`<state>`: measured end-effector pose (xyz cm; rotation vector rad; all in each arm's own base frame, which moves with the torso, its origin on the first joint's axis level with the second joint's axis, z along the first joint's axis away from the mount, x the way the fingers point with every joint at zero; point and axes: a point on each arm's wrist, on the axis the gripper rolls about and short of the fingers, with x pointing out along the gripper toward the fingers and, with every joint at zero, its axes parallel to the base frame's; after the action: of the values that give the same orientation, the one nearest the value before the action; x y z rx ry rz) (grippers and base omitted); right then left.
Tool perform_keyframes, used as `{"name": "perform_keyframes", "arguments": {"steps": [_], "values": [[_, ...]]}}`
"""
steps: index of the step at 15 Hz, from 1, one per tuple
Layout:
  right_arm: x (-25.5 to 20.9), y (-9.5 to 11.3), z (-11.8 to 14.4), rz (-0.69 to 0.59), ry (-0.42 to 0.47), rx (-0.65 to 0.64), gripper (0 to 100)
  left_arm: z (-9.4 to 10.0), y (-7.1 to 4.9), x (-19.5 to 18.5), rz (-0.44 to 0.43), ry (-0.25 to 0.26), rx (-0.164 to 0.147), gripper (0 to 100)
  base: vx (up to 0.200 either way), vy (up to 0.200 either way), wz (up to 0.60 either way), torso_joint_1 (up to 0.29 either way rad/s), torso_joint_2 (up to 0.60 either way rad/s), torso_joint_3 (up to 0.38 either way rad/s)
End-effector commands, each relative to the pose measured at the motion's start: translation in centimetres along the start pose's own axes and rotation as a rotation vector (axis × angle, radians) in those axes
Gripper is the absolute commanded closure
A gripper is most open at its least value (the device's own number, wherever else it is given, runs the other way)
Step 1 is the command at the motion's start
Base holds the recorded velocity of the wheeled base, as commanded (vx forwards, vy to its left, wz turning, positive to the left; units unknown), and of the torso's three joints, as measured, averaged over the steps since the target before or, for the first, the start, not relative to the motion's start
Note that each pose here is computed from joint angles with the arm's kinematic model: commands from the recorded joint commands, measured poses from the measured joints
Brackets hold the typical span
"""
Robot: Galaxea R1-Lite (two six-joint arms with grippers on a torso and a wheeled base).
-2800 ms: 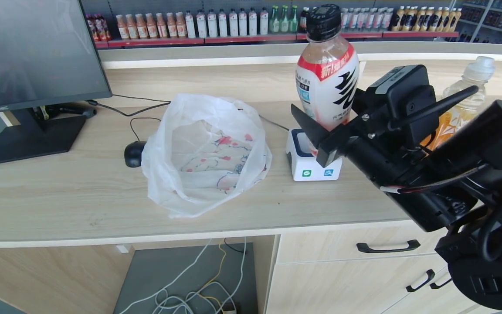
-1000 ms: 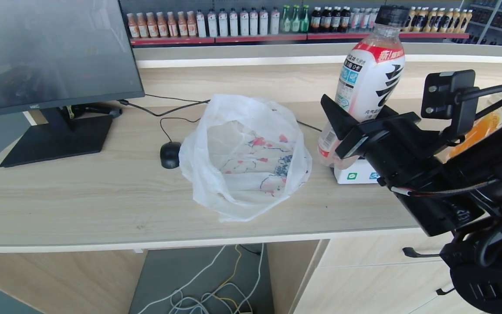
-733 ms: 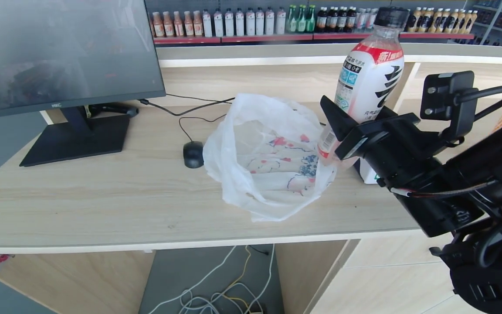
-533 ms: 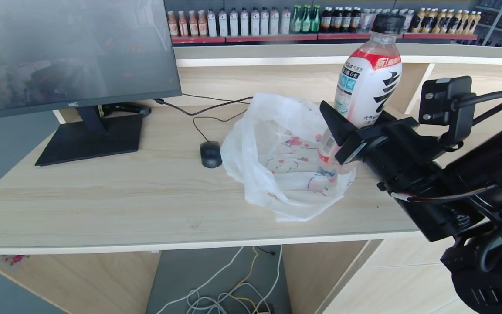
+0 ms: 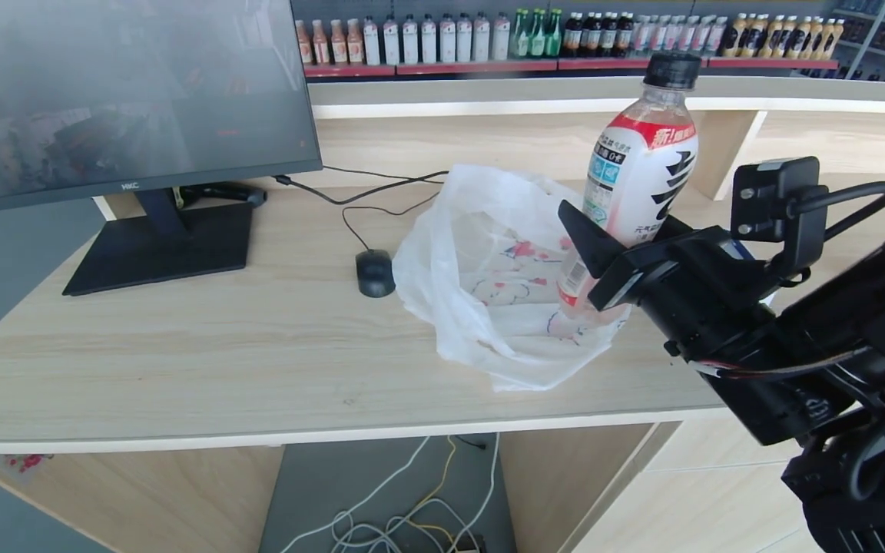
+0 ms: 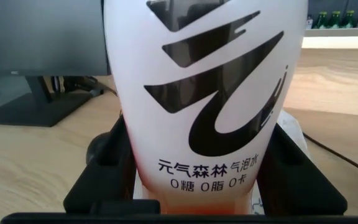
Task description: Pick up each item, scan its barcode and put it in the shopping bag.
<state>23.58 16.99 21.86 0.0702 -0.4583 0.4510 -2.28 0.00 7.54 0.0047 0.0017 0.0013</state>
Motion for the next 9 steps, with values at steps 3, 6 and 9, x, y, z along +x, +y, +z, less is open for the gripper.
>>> {"name": "perform_keyframes", "arguments": {"steps": [3, 6, 9], "values": [[1.8, 0.2, -0.3, 0.008, 0.044, -0.006, 100, 0.0, 0.0, 0.0, 0.0, 0.0, 0.0, 0, 0.0, 0.0, 0.0, 0.0, 0.0, 0.0], [5.1, 0.1, 0.3, 0.009, 0.078, 0.005, 100, 0.0, 0.0, 0.0, 0.0, 0.0, 0.0, 0, 0.0, 0.0, 0.0, 0.0, 0.0, 0.0], [8.3, -0.3, 0.4, 0.021, 0.077, 0.004, 100, 0.0, 0.0, 0.0, 0.0, 0.0, 0.0, 0, 0.0, 0.0, 0.0, 0.0, 0.0, 0.0]]}}
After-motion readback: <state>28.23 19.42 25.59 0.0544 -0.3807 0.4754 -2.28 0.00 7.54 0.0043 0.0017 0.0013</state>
